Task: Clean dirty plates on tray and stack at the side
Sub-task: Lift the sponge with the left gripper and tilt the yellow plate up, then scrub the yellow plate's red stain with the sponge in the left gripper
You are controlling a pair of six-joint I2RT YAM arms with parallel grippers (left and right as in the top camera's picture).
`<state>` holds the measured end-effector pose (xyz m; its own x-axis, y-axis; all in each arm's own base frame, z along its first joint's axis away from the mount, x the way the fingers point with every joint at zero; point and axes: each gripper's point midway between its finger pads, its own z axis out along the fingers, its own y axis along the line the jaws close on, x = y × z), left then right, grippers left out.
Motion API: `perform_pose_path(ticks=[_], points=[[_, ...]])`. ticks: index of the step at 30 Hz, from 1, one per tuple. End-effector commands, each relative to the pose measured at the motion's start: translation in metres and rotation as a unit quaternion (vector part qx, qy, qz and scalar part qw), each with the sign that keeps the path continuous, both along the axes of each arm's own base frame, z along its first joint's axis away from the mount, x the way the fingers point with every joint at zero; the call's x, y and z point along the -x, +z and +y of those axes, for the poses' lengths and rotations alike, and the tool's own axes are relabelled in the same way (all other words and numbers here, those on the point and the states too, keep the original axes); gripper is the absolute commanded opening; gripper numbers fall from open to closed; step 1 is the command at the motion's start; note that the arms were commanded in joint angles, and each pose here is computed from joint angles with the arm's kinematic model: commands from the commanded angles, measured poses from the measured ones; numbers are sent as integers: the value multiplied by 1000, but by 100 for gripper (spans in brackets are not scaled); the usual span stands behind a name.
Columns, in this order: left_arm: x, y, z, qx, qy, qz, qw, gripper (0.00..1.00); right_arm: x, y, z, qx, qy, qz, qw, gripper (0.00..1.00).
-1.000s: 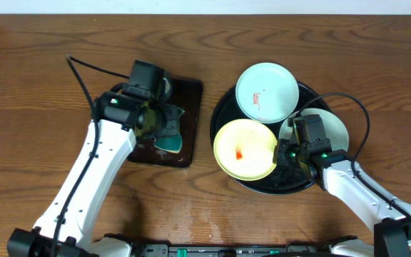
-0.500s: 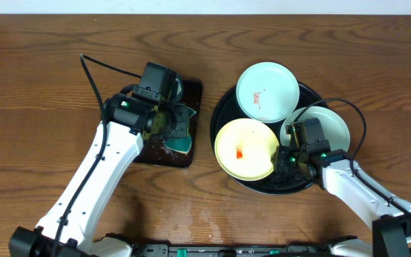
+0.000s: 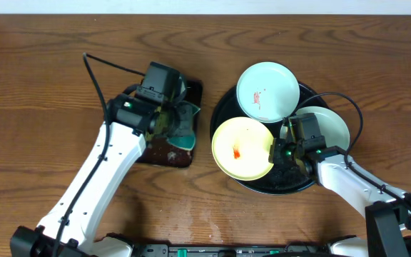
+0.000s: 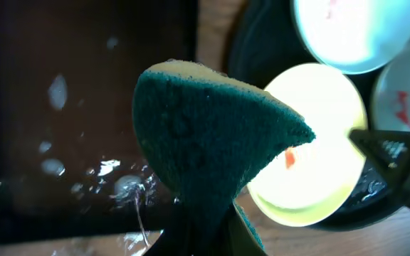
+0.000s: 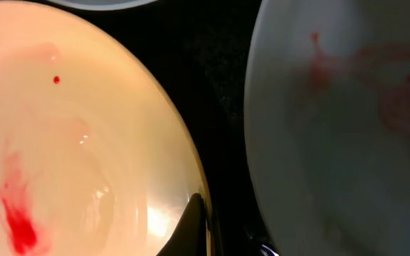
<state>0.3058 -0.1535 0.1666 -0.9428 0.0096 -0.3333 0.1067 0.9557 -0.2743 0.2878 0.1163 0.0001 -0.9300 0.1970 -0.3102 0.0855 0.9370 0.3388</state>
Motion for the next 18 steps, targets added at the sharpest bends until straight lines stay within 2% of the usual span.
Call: perform_pose_path(ticks=[1, 10, 18], points=[[0, -7, -21, 11, -11, 7, 1000, 7, 12, -19, -29, 74, -42, 29, 996, 1], [-11, -56, -102, 45, -49, 24, 998, 7, 12, -11, -24, 65, -21, 22, 997, 1], [3, -140, -148, 23, -60, 84, 994, 8, 13, 9, -24, 59, -16, 3, 998, 1]])
